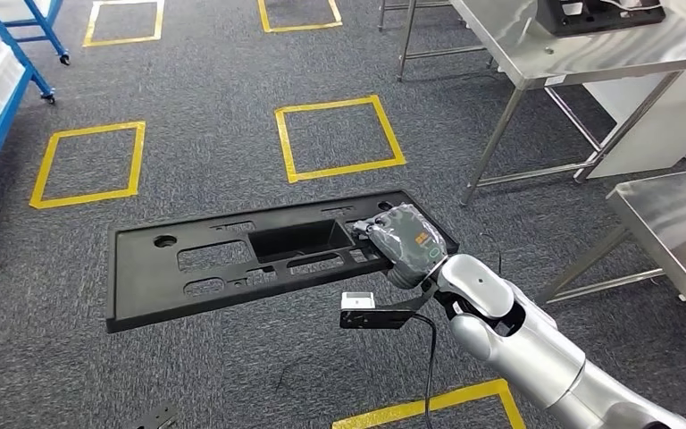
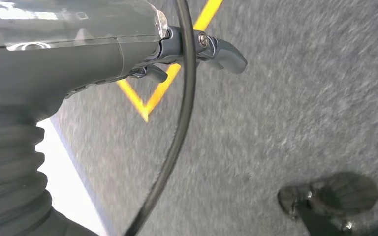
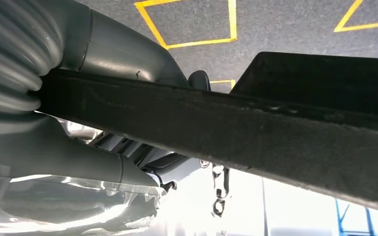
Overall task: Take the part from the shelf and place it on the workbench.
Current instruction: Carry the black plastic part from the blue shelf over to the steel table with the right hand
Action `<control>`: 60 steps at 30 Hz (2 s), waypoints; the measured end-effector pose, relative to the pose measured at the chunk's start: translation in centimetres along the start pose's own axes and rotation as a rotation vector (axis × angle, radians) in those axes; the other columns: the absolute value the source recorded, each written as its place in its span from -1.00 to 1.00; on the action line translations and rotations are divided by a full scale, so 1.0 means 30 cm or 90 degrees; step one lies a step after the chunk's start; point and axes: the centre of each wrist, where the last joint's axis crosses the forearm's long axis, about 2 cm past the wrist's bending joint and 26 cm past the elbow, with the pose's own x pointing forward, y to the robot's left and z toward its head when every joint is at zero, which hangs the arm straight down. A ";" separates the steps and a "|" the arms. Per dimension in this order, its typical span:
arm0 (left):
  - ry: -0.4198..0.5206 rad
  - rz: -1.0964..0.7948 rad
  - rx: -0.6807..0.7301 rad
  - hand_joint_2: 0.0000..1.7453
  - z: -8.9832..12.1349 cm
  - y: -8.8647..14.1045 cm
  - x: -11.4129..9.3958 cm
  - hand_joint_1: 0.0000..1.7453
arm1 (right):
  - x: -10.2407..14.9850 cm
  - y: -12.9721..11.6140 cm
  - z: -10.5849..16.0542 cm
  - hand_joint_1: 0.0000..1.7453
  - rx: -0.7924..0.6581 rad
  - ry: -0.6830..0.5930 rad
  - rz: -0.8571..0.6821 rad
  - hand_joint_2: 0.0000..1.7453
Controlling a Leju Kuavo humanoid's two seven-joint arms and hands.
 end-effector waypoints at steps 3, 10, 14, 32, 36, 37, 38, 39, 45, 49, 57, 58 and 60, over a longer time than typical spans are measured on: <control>0.006 -0.027 0.003 1.00 -0.003 -0.019 0.001 -1.00 | 0.011 0.015 0.007 1.00 0.003 0.001 -0.002 1.00; 0.004 -0.058 -0.001 1.00 -0.008 -0.067 0.028 -1.00 | 0.021 0.033 0.024 1.00 0.007 0.007 -0.002 1.00; -0.002 -0.068 -0.003 1.00 -0.008 -0.080 0.050 -1.00 | 0.020 0.035 0.032 1.00 0.008 0.010 0.000 1.00; -0.003 -0.110 -0.016 1.00 -0.012 -0.110 0.071 -1.00 | 0.015 0.046 0.052 1.00 0.014 0.016 0.004 1.00; 0.001 -0.123 -0.018 1.00 -0.013 -0.114 0.067 -1.00 | 0.023 0.053 0.051 1.00 0.015 0.016 -0.002 1.00; 0.001 -0.127 -0.019 1.00 -0.013 -0.115 0.069 -1.00 | 0.023 0.052 0.050 1.00 0.014 0.015 -0.002 1.00; 0.001 -0.130 -0.020 1.00 -0.013 -0.115 0.070 -1.00 | 0.022 0.050 0.048 1.00 0.013 0.014 -0.001 1.00; 0.000 -0.133 -0.021 1.00 -0.012 -0.114 0.072 -1.00 | 0.021 0.047 0.045 1.00 0.012 0.013 0.000 1.00; -0.004 -0.154 -0.022 1.00 -0.011 -0.106 0.079 -1.00 | 0.015 0.040 0.043 1.00 0.011 0.011 0.007 1.00; 0.000 -0.156 -0.024 1.00 -0.012 -0.109 0.069 -1.00 | 0.004 0.040 0.052 1.00 0.016 0.013 0.012 1.00; 0.000 -0.150 -0.021 1.00 -0.011 -0.101 0.068 -1.00 | 0.003 0.044 0.058 1.00 0.018 0.015 0.012 1.00; -0.002 -0.150 -0.021 1.00 -0.011 -0.101 0.072 -1.00 | 0.003 0.044 0.059 1.00 0.019 0.015 0.012 1.00; -0.005 -0.150 -0.020 1.00 -0.011 -0.099 0.079 -1.00 | 0.003 0.043 0.057 1.00 0.018 0.015 0.012 1.00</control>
